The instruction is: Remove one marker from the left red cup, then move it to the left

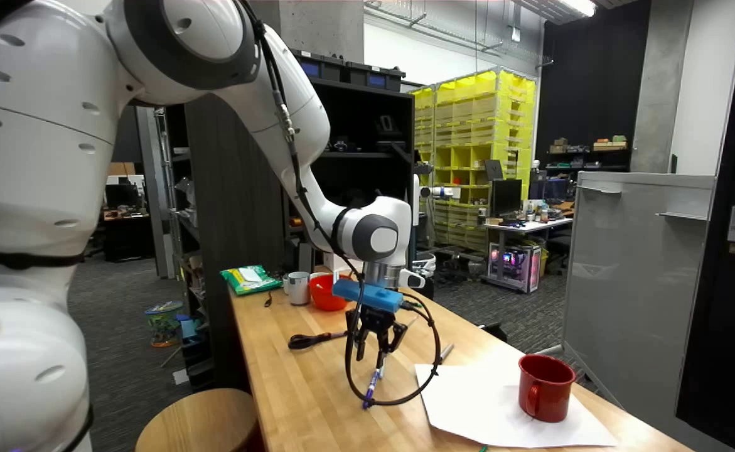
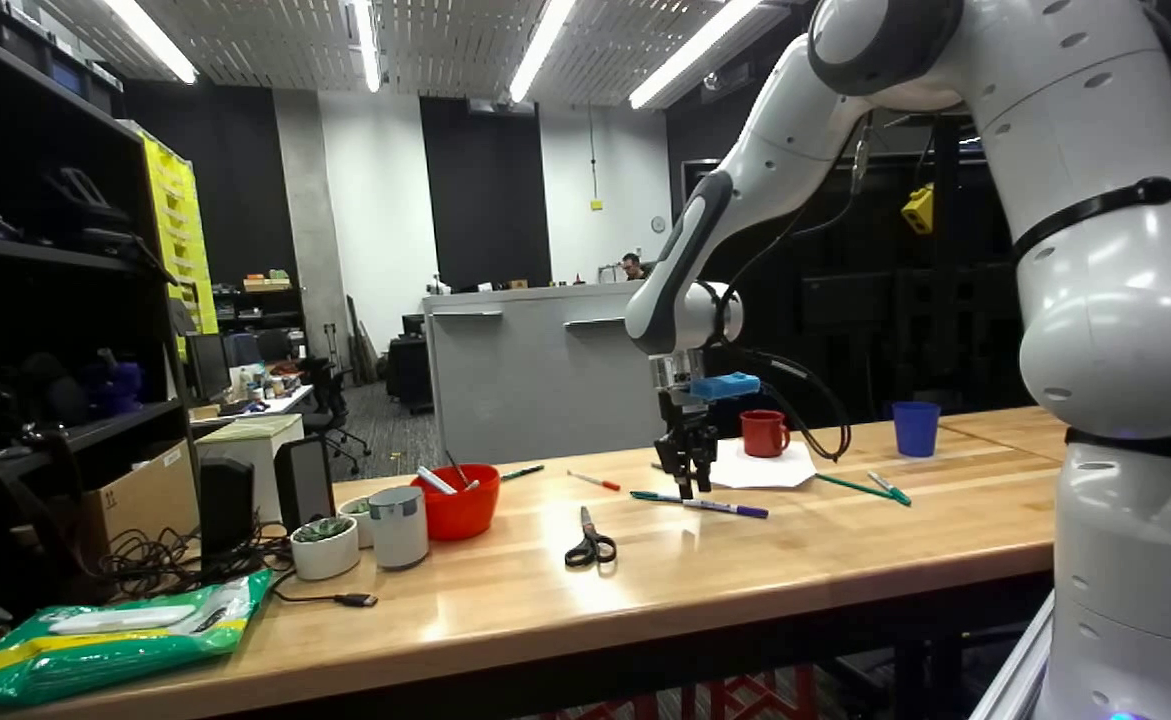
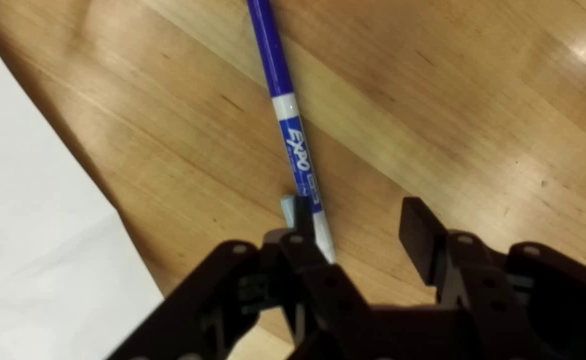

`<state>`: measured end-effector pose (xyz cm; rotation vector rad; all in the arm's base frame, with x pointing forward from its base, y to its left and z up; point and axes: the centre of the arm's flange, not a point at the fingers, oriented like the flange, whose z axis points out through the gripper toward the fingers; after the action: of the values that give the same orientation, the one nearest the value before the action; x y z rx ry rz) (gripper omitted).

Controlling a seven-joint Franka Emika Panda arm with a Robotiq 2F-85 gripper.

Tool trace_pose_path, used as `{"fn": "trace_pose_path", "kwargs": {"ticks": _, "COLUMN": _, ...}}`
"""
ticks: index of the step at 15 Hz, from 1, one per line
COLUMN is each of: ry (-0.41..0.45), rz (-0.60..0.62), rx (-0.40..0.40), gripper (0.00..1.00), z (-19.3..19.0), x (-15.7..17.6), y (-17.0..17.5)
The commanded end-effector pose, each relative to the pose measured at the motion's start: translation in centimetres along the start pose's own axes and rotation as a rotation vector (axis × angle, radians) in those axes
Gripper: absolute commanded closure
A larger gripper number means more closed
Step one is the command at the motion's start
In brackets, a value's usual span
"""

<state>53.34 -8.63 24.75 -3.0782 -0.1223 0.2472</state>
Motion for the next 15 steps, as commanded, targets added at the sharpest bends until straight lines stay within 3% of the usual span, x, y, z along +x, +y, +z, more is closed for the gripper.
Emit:
{"fn": "trace_pose_path", "kwargs": {"ticks": 1, "ry": -0.004, "rz": -0.015, "rx": 0.007, "gripper": 0.61, "z": 0.4, "x": -1.3, "y": -0.1}}
{"fn": "trace_pose_path", "kwargs": {"ticks": 15, "ry": -0.024, "rz": -0.023, "rx": 0.013, "gripper": 0.55, "z": 1.4, "x": -3.1, "y": 0.4}}
